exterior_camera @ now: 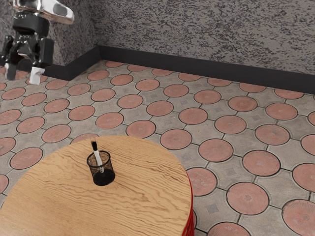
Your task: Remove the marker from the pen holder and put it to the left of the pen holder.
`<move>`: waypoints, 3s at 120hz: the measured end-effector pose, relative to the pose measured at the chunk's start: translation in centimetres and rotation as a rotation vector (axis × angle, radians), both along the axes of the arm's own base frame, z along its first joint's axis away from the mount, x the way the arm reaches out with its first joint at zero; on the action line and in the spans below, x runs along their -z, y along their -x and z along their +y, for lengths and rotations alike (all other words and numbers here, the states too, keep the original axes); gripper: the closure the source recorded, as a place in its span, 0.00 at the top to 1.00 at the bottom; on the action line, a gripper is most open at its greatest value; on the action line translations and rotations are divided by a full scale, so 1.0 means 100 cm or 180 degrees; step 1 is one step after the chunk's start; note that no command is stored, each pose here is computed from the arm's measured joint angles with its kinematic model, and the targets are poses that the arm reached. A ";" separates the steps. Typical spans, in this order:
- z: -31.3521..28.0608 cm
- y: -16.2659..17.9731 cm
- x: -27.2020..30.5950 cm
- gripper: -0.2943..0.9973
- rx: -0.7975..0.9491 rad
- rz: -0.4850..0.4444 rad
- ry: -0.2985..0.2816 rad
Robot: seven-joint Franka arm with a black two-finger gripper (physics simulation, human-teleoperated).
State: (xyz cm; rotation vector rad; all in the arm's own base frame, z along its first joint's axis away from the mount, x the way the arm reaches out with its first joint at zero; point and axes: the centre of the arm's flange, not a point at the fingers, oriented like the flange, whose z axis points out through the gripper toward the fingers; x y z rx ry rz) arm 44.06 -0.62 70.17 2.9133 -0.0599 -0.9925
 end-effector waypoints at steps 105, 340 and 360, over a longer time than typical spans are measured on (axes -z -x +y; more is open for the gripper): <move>0.081 -0.175 0.380 0.73 -0.0641 0.0325 0.0226; 0.160 -0.194 0.318 0.18 -0.0998 -0.0412 0.0253; 0.182 -0.203 0.346 0.19 -0.1099 -0.0579 0.0363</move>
